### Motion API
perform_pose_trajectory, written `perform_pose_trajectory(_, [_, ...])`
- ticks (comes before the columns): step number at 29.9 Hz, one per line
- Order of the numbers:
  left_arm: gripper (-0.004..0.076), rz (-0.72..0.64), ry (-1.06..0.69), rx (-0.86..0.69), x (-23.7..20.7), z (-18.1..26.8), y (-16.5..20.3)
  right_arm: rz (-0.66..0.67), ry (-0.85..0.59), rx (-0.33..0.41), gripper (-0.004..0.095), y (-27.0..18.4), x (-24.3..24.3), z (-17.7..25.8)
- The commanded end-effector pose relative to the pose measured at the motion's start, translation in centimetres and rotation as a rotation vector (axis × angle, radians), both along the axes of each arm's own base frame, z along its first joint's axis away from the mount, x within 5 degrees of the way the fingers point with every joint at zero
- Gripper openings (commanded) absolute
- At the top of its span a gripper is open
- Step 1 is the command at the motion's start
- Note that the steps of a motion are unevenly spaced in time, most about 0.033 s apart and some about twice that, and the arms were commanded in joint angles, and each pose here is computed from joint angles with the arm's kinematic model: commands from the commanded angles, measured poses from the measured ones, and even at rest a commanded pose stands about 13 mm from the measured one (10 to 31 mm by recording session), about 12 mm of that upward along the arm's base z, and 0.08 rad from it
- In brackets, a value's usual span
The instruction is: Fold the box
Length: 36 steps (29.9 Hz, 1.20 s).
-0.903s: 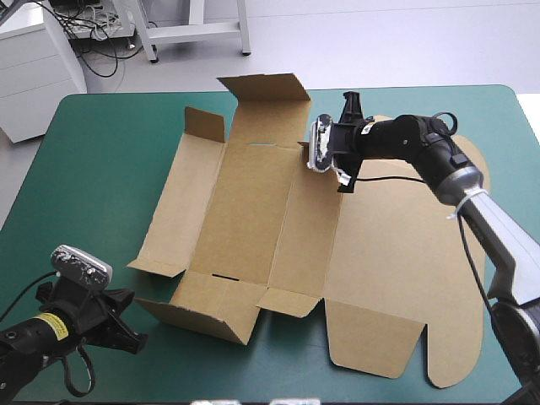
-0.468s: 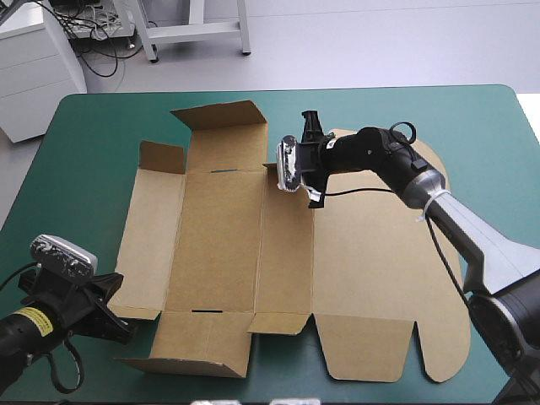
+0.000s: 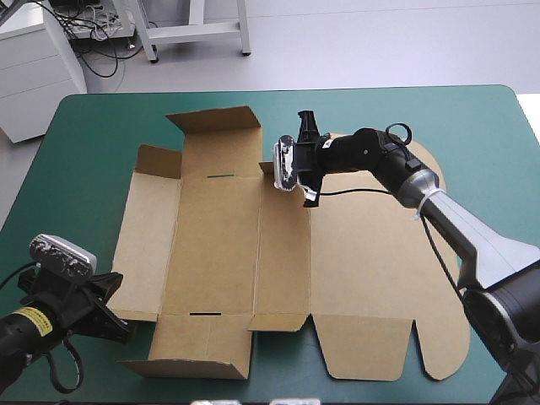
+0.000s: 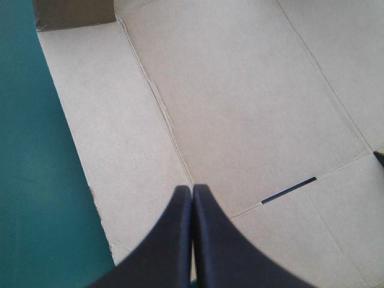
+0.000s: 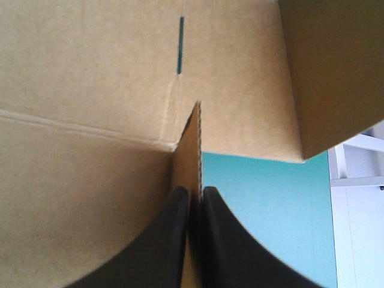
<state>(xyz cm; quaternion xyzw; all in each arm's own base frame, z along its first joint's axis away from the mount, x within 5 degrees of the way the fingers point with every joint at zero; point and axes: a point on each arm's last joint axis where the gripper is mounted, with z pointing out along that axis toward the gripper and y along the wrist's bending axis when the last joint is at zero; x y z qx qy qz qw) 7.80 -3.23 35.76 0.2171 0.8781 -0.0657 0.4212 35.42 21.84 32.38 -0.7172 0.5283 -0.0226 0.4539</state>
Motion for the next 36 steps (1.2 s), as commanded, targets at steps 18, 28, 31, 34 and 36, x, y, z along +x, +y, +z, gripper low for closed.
perform_pose_trajectory(18, [-0.0032,0.012,-0.118,-0.044,0.4,1.7,-0.1,-0.188,-0.075,0.241,0.0662,-2.5,-3.3,8.6])
perform_pose_trajectory(28, [-0.0032,0.012,-0.134,-0.05,0.5,1.8,-0.1,-0.547,-0.041,0.416,0.0033,-7.6,-8.0,14.4])
perform_pose_trajectory(31, [-0.0032,0.01,-0.136,-0.046,0.5,1.8,-0.1,-0.701,0.032,0.445,-0.0018,-9.0,-9.0,14.7])
perform_pose_trajectory(34, [-0.0032,0.011,-0.136,-0.044,0.5,1.8,-0.1,-0.859,0.102,0.422,-0.0018,-10.5,-9.8,14.4])
perform_pose_trajectory(36, [-0.0032,0.011,-0.136,-0.044,0.5,1.8,-0.1,-0.981,0.137,0.385,-0.0018,-11.6,-10.3,14.0])
